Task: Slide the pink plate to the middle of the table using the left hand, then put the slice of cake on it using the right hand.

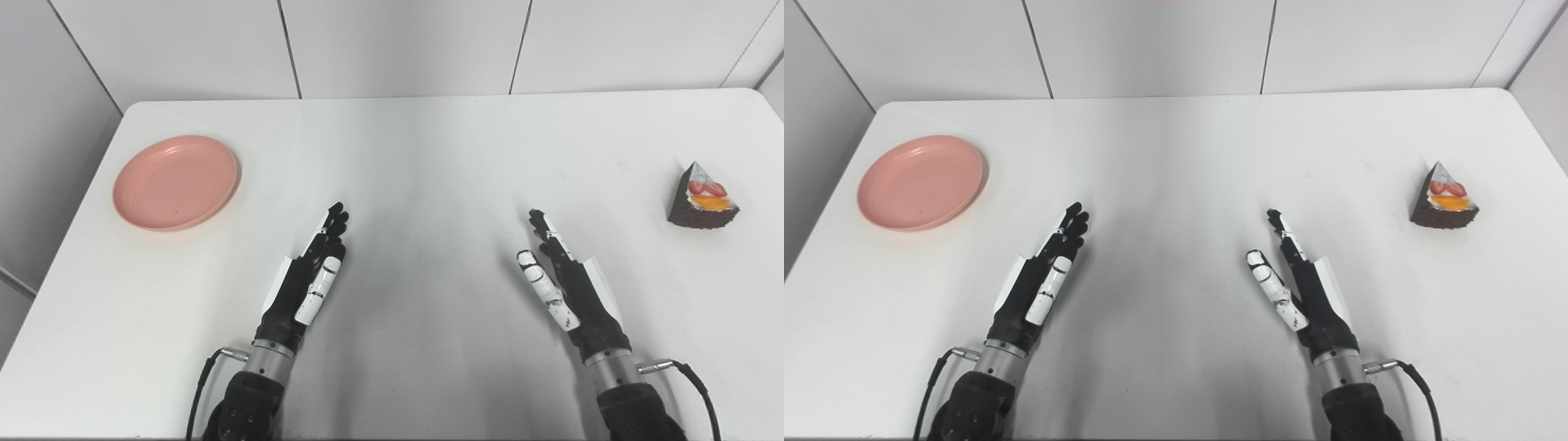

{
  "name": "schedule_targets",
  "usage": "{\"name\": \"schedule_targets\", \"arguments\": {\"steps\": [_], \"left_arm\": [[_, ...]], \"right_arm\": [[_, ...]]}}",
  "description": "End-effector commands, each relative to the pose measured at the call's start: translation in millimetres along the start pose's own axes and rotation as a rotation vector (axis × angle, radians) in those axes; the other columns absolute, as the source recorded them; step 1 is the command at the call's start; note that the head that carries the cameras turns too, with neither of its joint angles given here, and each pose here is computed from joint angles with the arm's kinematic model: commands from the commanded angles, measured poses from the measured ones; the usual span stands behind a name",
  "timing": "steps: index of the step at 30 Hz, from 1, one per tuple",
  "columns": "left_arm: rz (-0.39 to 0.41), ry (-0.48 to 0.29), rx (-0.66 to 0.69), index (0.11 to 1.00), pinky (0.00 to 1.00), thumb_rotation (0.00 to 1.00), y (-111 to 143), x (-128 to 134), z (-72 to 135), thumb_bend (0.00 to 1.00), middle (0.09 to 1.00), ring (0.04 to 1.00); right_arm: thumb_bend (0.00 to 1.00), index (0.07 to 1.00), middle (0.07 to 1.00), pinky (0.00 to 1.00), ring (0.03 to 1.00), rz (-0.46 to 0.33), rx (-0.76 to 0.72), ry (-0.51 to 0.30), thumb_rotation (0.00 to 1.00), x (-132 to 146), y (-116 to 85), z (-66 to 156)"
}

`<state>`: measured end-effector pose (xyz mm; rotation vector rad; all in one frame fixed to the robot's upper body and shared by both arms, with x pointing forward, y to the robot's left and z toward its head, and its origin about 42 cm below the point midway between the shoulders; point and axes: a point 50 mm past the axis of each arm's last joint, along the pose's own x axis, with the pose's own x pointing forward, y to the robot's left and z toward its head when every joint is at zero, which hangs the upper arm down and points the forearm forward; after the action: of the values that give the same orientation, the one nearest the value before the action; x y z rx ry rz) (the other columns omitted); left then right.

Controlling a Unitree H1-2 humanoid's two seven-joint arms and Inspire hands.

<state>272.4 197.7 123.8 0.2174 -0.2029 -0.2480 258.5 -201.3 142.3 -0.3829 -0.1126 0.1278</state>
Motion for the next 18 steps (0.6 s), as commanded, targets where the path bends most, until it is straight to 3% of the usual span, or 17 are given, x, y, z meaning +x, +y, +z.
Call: {"name": "schedule_targets", "arguments": {"steps": [1,10,18], "left_arm": [[0.002,0.023,-0.002,0.948,0.95,1.00,-3,-5,-6,0.49,0.960,0.960],[-0.002,0.020,-0.001,0.949,0.95,1.00,-3,-5,-7,0.49,0.961,0.960],[-0.001,0.018,0.001,0.947,0.92,1.00,-24,-3,-14,0.51,0.954,0.944]], "right_arm": [[0.37,0.959,0.959,0.95,0.965,-0.004,0.002,-0.065,1.00,-1,-2,9],[0.37,0.959,0.959,0.95,0.966,-0.005,0.010,-0.064,1.00,-2,-2,8],[0.37,0.964,0.963,0.95,0.965,0.004,0.004,-0.059,1.00,-7,-14,-6]]}}
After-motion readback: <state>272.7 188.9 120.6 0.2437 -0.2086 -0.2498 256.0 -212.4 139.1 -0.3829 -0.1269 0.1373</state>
